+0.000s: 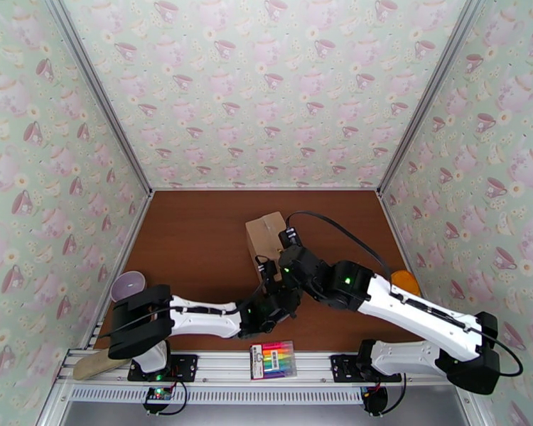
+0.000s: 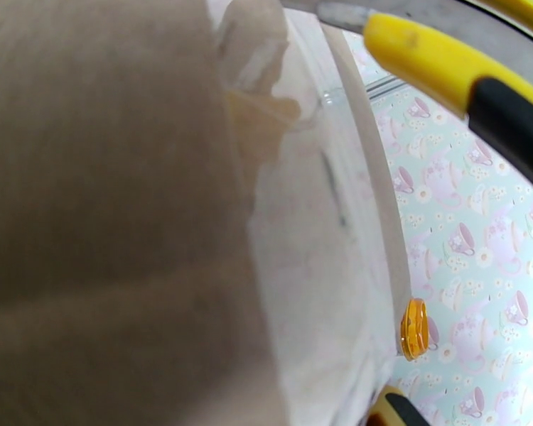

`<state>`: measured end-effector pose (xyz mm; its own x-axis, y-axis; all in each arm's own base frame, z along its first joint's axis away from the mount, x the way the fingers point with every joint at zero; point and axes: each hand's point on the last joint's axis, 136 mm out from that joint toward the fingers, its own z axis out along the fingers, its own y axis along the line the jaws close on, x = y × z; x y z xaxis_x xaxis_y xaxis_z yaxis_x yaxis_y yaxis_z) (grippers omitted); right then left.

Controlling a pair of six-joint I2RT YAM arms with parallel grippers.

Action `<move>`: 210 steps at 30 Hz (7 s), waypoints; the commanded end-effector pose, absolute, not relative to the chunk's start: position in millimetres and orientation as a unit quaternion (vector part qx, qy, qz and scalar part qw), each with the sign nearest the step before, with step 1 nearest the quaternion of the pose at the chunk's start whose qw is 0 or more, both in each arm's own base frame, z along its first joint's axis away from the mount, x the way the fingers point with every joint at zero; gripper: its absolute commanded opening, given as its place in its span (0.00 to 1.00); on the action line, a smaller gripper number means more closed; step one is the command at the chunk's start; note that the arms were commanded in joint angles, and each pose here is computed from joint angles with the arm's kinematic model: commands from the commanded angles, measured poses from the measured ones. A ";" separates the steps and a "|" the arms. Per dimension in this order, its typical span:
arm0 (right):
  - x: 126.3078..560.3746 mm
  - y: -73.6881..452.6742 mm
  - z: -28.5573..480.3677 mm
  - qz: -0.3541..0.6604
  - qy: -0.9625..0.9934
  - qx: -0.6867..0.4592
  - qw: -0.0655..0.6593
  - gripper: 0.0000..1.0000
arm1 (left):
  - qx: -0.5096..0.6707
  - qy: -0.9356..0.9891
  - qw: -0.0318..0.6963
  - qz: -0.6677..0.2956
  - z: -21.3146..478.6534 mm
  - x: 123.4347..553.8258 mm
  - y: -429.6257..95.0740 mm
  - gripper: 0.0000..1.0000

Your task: Unpack the express box

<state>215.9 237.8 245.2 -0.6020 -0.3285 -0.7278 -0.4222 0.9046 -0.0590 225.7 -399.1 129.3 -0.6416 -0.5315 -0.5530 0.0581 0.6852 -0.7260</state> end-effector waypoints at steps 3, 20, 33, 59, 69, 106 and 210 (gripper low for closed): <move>195.4 231.9 219.0 0.059 0.911 -0.232 0.335 0.00 | -0.169 0.804 0.445 -0.356 145.2 256.7 -389.9 0.36; 207.2 239.6 217.3 0.061 0.908 -0.227 0.347 0.00 | -0.121 0.802 0.462 -0.357 172.0 256.0 -382.6 0.37; 236.7 242.9 247.9 0.076 0.894 -0.225 0.381 0.00 | -0.065 0.839 0.421 -0.338 173.8 207.9 -376.5 0.37; 229.4 238.1 266.7 0.117 0.871 -0.270 0.393 0.00 | -0.022 0.803 0.551 -0.226 297.8 343.3 -258.3 0.46; 229.9 235.3 277.0 0.114 0.866 -0.269 0.406 0.00 | 0.057 0.839 0.470 -0.268 266.2 417.6 -333.4 0.48; 215.7 226.8 250.2 0.078 0.876 -0.267 0.394 0.00 | 0.033 0.868 0.440 -0.229 201.4 419.5 -319.7 0.48; 150.1 205.8 228.7 0.038 0.899 -0.278 0.337 0.00 | -0.063 0.915 0.376 -0.130 127.1 442.3 -283.5 0.45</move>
